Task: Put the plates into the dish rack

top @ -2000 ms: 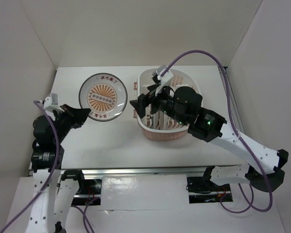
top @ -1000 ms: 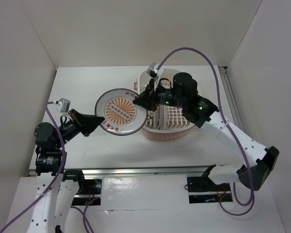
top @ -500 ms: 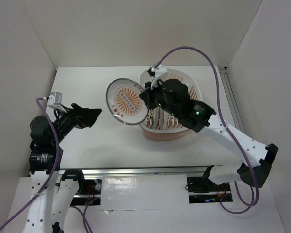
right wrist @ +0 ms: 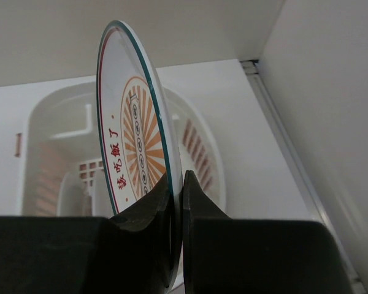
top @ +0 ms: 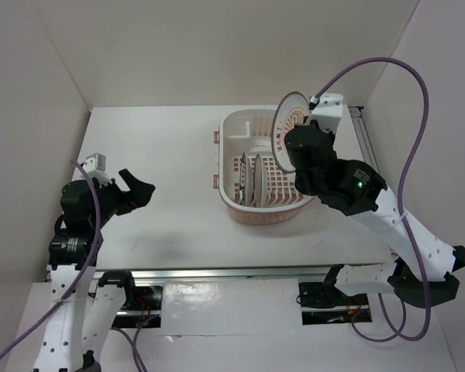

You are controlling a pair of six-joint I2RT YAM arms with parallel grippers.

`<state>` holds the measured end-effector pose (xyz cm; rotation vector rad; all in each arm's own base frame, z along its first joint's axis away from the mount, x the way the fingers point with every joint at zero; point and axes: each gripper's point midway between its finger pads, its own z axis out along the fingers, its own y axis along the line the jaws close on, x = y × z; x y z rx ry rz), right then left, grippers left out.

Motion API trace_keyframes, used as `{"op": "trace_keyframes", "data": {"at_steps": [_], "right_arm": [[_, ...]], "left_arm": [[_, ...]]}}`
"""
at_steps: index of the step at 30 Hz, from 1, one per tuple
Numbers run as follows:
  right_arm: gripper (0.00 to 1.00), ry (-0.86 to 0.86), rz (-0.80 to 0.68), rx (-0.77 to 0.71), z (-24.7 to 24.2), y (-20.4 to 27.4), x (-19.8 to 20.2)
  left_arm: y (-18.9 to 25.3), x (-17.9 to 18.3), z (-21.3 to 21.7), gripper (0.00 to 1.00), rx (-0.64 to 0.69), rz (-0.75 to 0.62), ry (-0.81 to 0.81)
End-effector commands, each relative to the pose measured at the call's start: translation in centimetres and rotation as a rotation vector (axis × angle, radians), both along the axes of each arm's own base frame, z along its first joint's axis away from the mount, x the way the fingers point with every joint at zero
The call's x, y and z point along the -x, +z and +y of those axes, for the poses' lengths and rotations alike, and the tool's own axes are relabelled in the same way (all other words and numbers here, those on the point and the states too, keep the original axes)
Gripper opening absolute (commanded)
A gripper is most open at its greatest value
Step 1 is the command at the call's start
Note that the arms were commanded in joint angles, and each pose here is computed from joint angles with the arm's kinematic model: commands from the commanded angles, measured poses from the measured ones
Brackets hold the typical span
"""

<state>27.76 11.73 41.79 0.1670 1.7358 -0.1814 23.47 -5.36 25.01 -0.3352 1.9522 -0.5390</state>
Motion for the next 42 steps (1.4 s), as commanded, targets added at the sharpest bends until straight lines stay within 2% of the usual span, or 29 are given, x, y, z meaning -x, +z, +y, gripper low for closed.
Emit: {"op": "trace_keyframes", "data": {"at_steps": [1,5,7,14,23,30,42], "right_arm": [[0.0,-0.188,-0.014,0.059,-3.7,-0.8,1.3],[0.0,-0.247,0.032,0.106,-5.1,-2.9,0.4],[0.0,-0.248,0.043,0.081,-5.1,-3.7,-0.3],[0.0,-0.185,0.109,0.08,-3.2,-8.4,-1.8],[0.0,-0.133,0.161,0.074,-1.3,-11.6,-3.7],[0.0,-0.126,0.209,0.108,-1.3,-14.0,-3.8],[0.0,-0.104,0.26,0.084,-1.4,-17.1,-3.5]], "left_arm": [[1.0,-0.1,0.3,1.0,-0.035,-0.049,0.005],[1.0,-0.1,0.3,1.0,-0.035,-0.049,0.005],[1.2,0.1,0.3,1.0,-0.035,-0.059,0.005],[1.2,0.1,0.3,1.0,-0.035,-0.059,0.005],[1.2,0.1,0.3,1.0,-0.035,-0.059,0.005],[1.2,0.1,0.3,1.0,-0.035,-0.059,0.005],[1.0,0.0,0.3,1.0,-0.035,-0.05,0.005]]}}
